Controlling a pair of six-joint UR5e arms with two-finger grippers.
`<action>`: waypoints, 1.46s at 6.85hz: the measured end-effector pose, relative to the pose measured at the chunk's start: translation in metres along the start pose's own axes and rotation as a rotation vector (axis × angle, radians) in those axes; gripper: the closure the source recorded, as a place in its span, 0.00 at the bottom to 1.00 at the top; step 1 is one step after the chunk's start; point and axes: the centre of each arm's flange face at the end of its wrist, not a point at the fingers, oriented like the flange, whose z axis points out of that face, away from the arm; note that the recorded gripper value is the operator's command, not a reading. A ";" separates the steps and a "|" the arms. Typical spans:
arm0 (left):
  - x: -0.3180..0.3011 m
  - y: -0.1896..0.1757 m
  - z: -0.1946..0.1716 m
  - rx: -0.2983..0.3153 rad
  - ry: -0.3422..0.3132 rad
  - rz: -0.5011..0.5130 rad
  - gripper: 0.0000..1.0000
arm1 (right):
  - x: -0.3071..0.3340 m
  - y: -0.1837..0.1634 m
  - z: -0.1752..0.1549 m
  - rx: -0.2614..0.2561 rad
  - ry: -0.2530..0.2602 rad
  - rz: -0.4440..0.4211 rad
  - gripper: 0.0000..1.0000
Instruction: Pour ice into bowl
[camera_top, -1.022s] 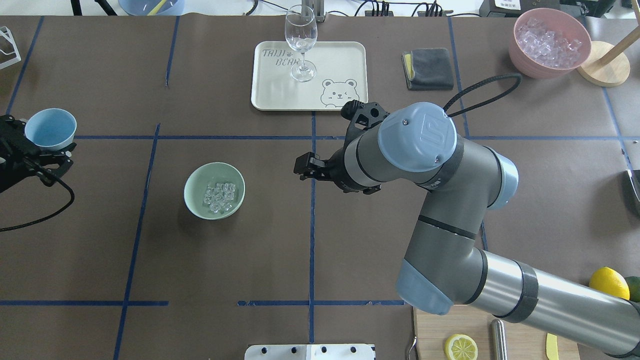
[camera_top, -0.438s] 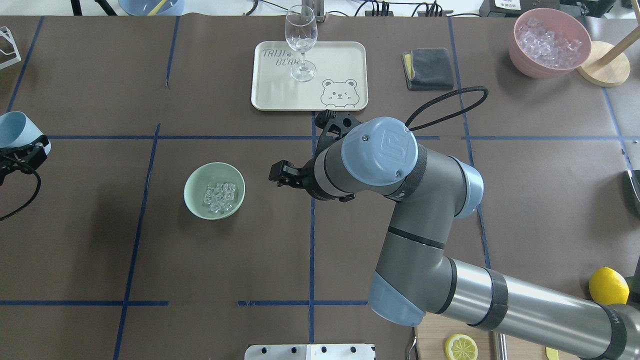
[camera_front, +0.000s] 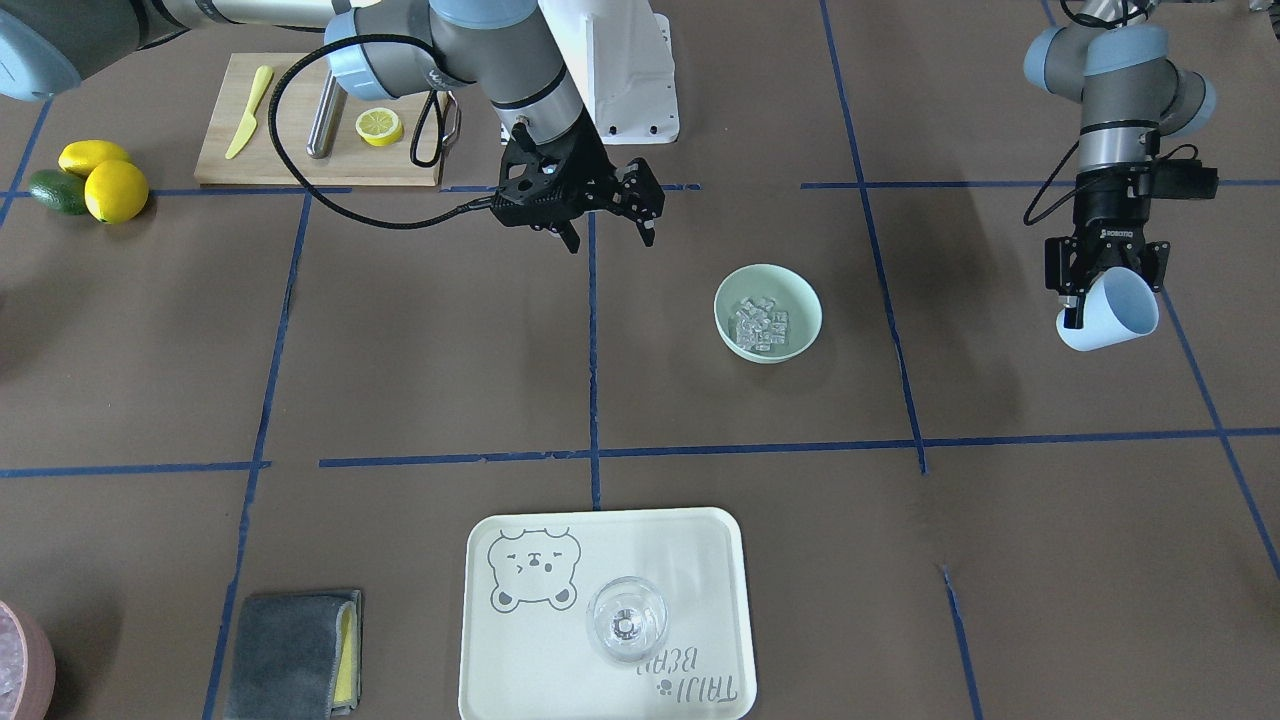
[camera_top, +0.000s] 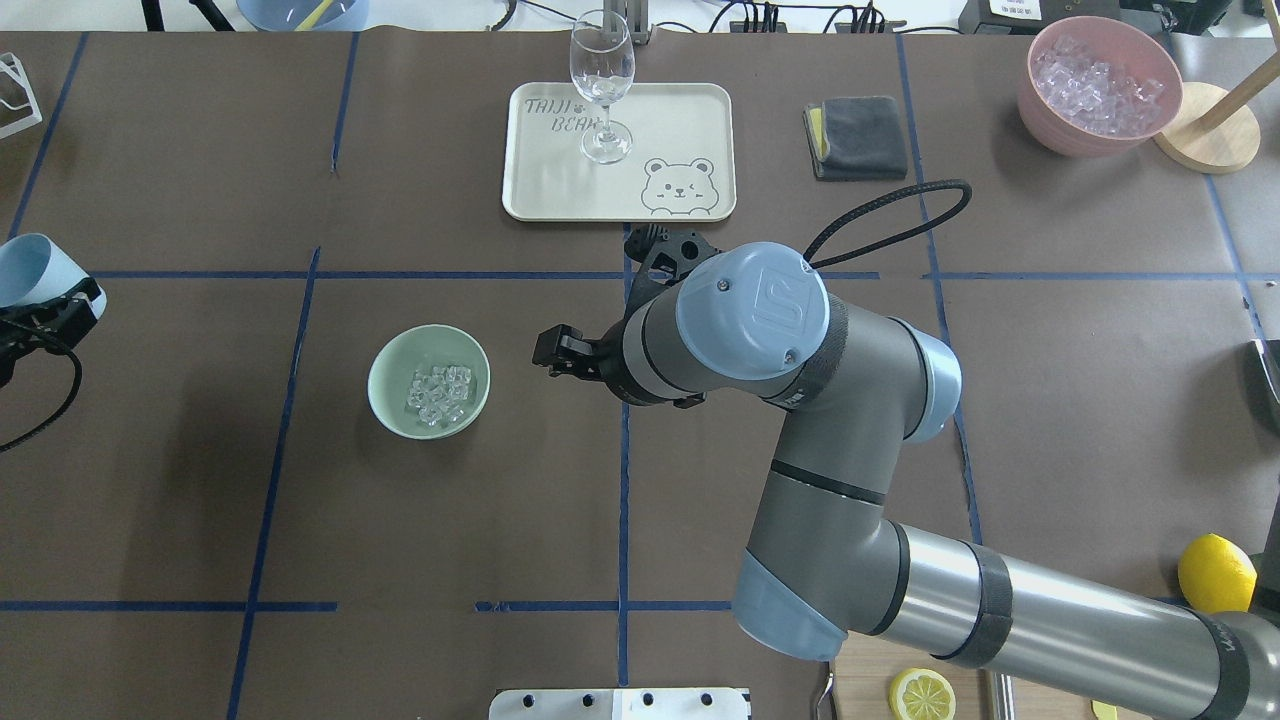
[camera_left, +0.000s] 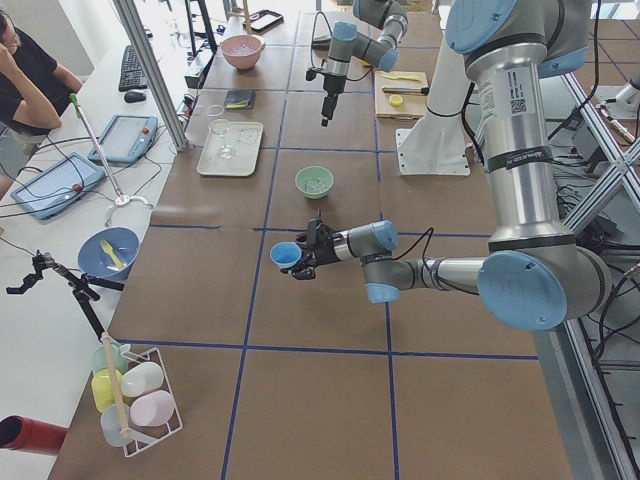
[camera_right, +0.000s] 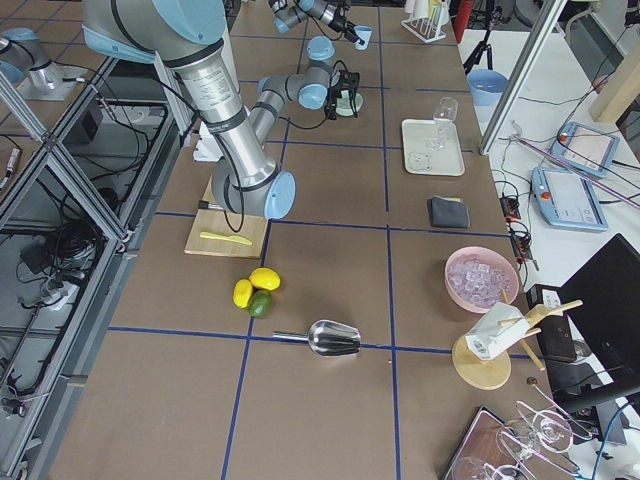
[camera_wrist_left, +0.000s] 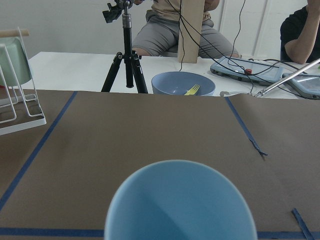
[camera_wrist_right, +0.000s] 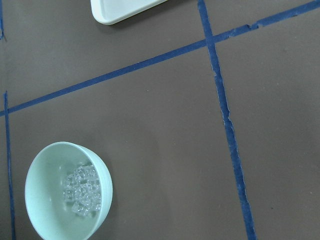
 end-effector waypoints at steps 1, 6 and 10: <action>0.001 0.021 -0.003 0.036 -0.014 0.003 1.00 | -0.001 0.002 0.001 0.000 0.000 0.001 0.00; 0.006 0.054 -0.004 0.062 -0.031 0.074 1.00 | -0.088 0.004 0.080 0.053 0.058 0.035 0.00; 0.003 0.064 0.000 0.045 -0.036 0.134 1.00 | -0.101 0.004 0.116 0.057 0.037 0.050 0.00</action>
